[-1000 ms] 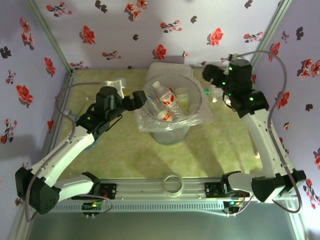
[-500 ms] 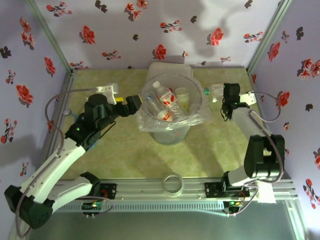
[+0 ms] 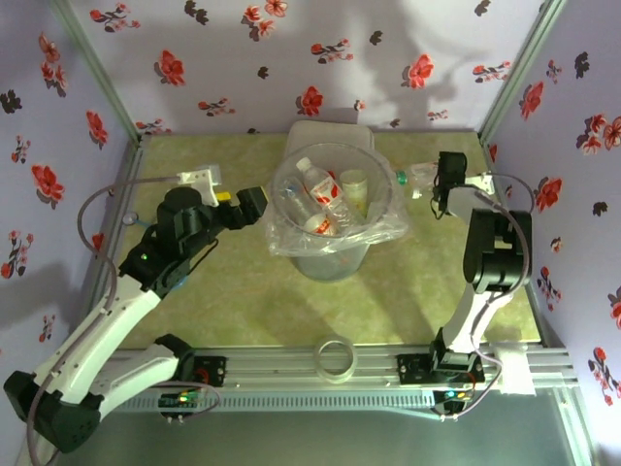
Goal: Put the plastic bottles in the bin
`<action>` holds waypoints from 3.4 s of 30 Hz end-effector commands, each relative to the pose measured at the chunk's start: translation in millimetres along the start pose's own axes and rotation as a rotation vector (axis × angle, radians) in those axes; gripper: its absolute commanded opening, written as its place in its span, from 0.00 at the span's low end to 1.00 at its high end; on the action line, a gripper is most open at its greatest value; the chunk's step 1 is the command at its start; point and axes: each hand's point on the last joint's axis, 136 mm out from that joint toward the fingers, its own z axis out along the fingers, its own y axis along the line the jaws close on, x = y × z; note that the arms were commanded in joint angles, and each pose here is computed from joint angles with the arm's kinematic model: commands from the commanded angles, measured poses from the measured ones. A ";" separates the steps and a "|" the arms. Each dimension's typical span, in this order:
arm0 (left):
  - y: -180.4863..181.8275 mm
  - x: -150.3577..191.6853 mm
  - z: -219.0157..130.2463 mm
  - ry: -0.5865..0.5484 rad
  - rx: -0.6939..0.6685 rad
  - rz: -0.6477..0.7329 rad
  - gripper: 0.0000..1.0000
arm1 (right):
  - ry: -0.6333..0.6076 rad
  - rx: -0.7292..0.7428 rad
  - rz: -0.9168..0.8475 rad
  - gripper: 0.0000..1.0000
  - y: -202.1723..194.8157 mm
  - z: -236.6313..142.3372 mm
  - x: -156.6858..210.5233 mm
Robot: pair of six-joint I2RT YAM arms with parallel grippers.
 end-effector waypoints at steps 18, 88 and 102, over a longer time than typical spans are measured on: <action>12.0 0.7 -3.7 -0.016 -0.032 -0.018 0.99 | 0.105 0.000 -0.086 0.50 -25.8 7.8 15.6; 25.8 17.2 -1.0 0.001 -0.054 -0.052 0.99 | 0.672 0.055 -1.023 0.68 -73.7 -107.7 103.1; 8.8 3.8 -3.3 -0.002 -0.003 -0.066 0.99 | 0.318 -0.169 -1.015 0.55 8.1 -226.9 -11.9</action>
